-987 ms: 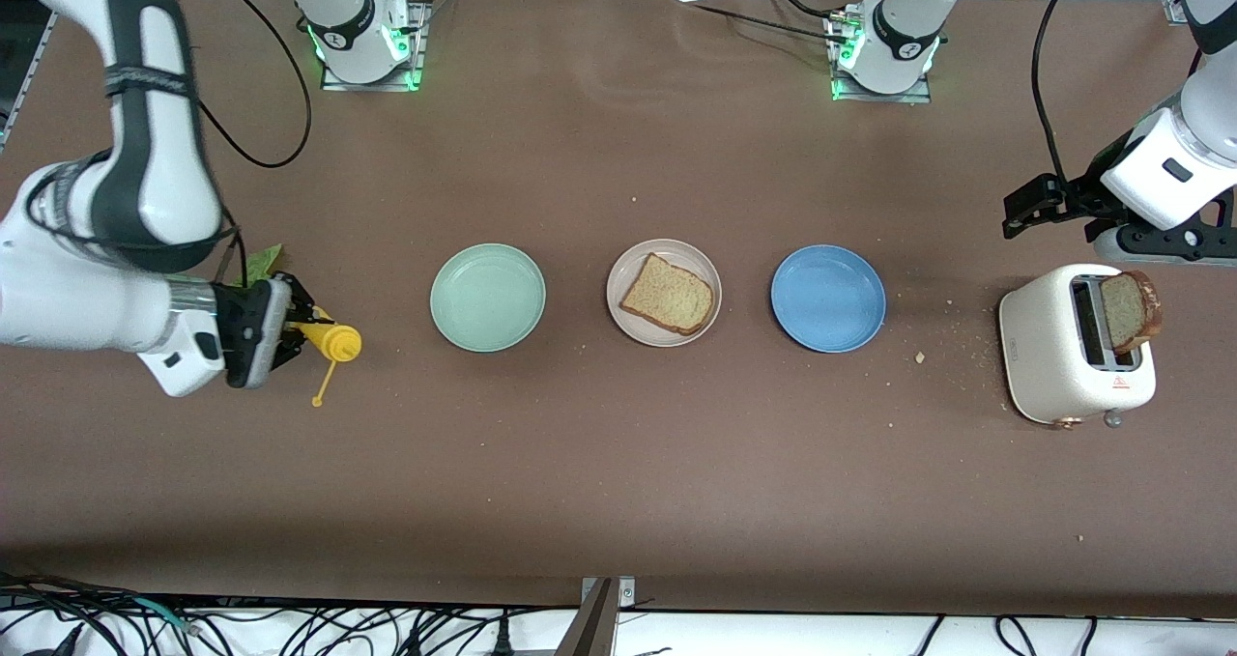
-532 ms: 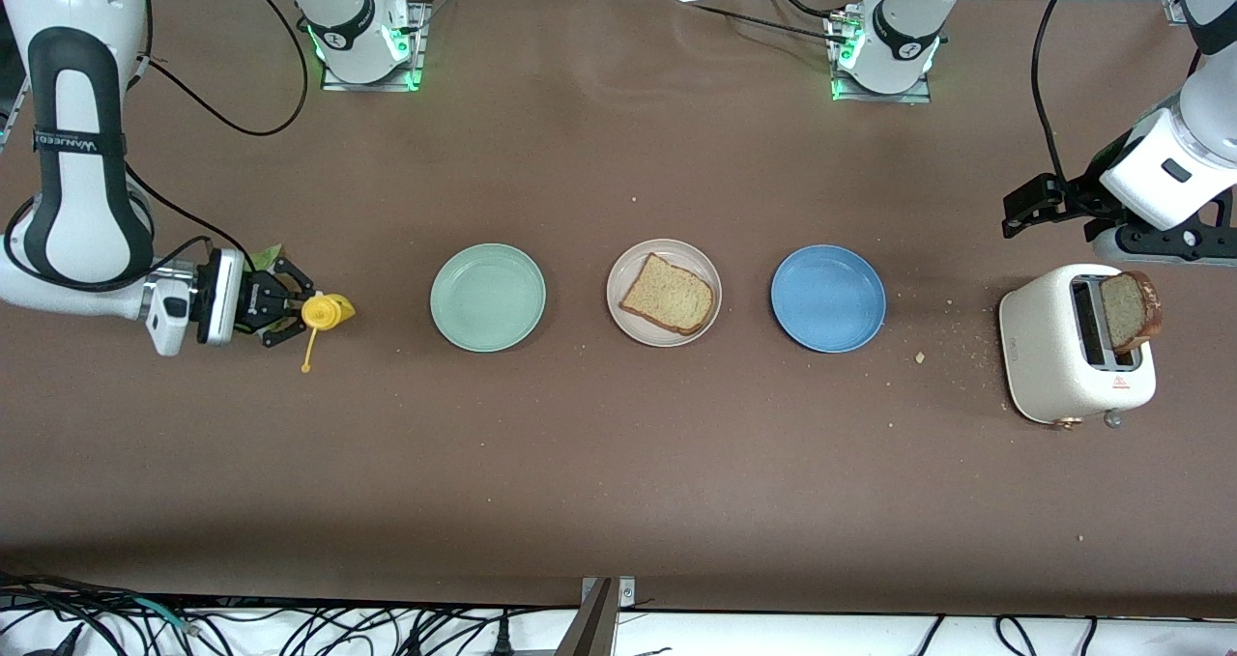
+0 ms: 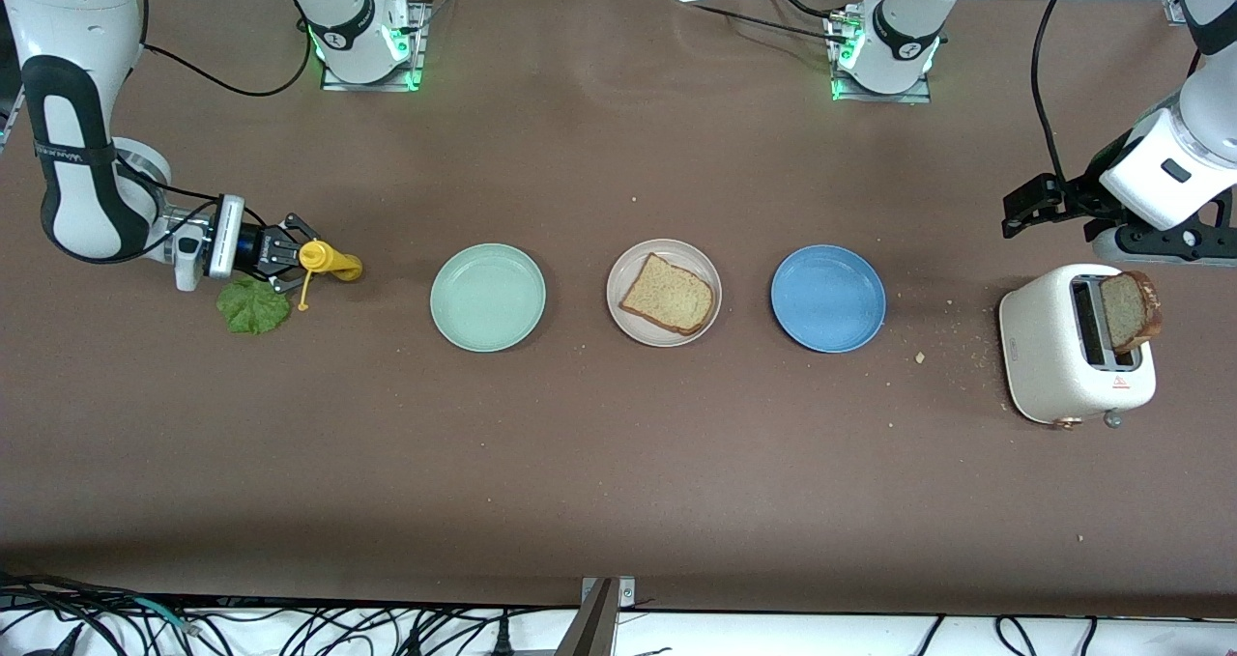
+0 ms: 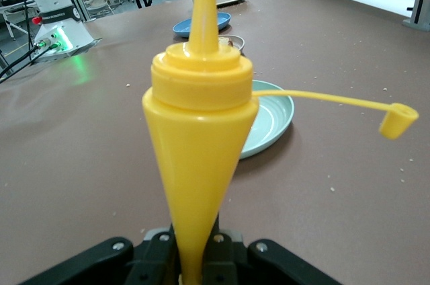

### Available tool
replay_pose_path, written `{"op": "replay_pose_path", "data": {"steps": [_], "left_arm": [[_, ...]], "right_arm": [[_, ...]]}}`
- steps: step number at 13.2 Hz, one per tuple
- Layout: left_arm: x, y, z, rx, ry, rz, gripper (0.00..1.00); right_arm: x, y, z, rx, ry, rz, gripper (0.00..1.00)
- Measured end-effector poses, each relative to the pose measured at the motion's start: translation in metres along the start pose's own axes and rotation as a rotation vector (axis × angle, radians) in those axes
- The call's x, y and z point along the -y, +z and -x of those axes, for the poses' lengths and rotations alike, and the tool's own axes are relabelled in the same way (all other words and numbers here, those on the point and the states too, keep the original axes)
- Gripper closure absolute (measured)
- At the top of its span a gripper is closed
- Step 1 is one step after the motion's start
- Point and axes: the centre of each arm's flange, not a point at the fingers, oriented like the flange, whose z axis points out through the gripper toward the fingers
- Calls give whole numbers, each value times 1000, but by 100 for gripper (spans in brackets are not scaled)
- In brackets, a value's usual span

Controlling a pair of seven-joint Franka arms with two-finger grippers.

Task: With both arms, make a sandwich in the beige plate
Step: 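Lower the bottle upright onto the table and open the right gripper, then move the right gripper off the bottle to the green lettuce leaf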

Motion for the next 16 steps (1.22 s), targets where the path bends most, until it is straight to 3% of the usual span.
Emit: {"op": "replay_pose_path", "data": {"steps": [4, 9, 13, 16], "left_arm": [[-3, 0, 1, 5, 6, 0, 0], [-7, 1, 1, 8, 17, -19, 0], [-11, 10, -4, 14, 24, -19, 0], [-11, 13, -7, 16, 24, -18, 0]], "right_arm": [[9, 7, 38, -26, -50, 6, 88], [6, 18, 45, -53, -83, 42, 88], [4, 26, 48, -58, -77, 36, 87], [2, 25, 46, -60, -82, 37, 61]]}}
